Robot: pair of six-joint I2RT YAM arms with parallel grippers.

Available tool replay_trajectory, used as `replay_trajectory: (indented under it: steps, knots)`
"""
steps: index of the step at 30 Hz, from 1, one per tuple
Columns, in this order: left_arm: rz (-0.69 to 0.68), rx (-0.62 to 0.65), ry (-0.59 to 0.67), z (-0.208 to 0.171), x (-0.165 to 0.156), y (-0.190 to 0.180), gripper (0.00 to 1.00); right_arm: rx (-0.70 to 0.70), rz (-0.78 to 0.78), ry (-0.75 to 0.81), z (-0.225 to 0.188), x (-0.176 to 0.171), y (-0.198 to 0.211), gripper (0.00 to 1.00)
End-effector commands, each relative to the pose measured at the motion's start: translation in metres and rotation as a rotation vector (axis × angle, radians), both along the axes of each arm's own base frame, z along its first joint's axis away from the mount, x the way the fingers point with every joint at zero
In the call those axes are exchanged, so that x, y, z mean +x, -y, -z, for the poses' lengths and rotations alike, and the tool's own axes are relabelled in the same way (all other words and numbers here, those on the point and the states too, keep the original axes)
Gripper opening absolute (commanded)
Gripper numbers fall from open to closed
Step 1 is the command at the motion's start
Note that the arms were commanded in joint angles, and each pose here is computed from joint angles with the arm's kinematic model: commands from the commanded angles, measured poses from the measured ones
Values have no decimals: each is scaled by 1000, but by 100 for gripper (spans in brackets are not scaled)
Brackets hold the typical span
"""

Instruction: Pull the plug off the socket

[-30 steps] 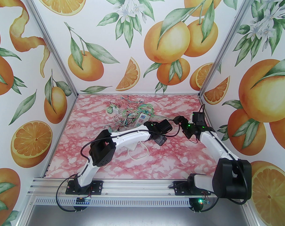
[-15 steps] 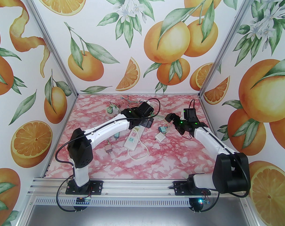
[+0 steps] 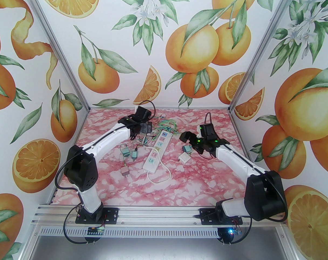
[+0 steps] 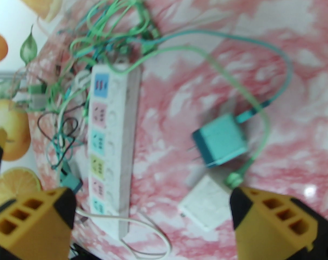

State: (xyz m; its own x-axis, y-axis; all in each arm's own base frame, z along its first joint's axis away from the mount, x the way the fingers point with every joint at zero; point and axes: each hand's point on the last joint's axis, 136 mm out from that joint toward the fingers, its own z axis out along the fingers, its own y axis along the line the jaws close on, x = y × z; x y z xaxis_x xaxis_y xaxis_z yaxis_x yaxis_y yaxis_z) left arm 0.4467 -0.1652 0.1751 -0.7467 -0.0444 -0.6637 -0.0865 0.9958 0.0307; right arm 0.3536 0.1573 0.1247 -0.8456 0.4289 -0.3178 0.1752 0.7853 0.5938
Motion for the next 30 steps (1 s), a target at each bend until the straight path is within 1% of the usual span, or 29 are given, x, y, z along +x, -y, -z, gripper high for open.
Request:
replay_trajectory:
  steps: [1,3,5,9,11,13,15,16,17,18,19,20,21,22,24,25,26,27,30]
  knots:
    - [-23,-100,35,-6,16,-23,98,-48,-16,16,-2,2,-21,100]
    - [-50,-150,25,-1,25,-40,97,-52,-43,40,-5,2,-44,100]
    - [-73,-174,30,1,30,-55,97,-75,-88,58,-8,3,-70,100]
    - [-116,-218,21,14,37,-81,98,-183,-182,54,-6,-1,-123,100]
    - [-140,-264,13,23,42,-95,96,-222,-238,65,-5,-5,-151,100]
    - [-156,-323,9,30,45,-105,95,-225,-282,91,-7,-10,-178,96]
    - [-187,-356,14,33,48,-119,94,-186,-344,101,-7,-18,-208,86]
    - [-195,-363,14,35,50,-124,94,-169,-365,95,-5,-21,-219,78]
    - [-203,-372,15,36,52,-130,94,-146,-387,84,-2,-24,-232,66]
    - [-211,-375,17,38,53,-134,93,-123,-406,76,3,-27,-242,48]
    - [-220,-376,15,40,55,-139,94,-116,-418,65,9,-30,-249,41]
    - [-226,-380,14,42,57,-143,93,-118,-425,53,15,-33,-255,40]
    - [-228,-386,13,45,59,-145,93,-126,-432,46,21,-35,-260,36]
    - [-226,-389,8,48,61,-146,93,-133,-436,39,26,-36,-263,30]
    - [-198,-407,-5,55,69,-144,91,-143,-444,9,41,-40,-267,21]
    - [-187,-414,-19,61,72,-142,89,-144,-445,-12,48,-41,-268,11]
    - [-174,-422,-30,65,76,-140,87,-150,-445,-27,55,-41,-269,4]
    - [-165,-423,-36,68,79,-139,86,-157,-447,-41,62,-42,-269,0]
    - [-156,-433,-36,78,89,-137,85,-188,-435,-61,74,-42,-264,0]
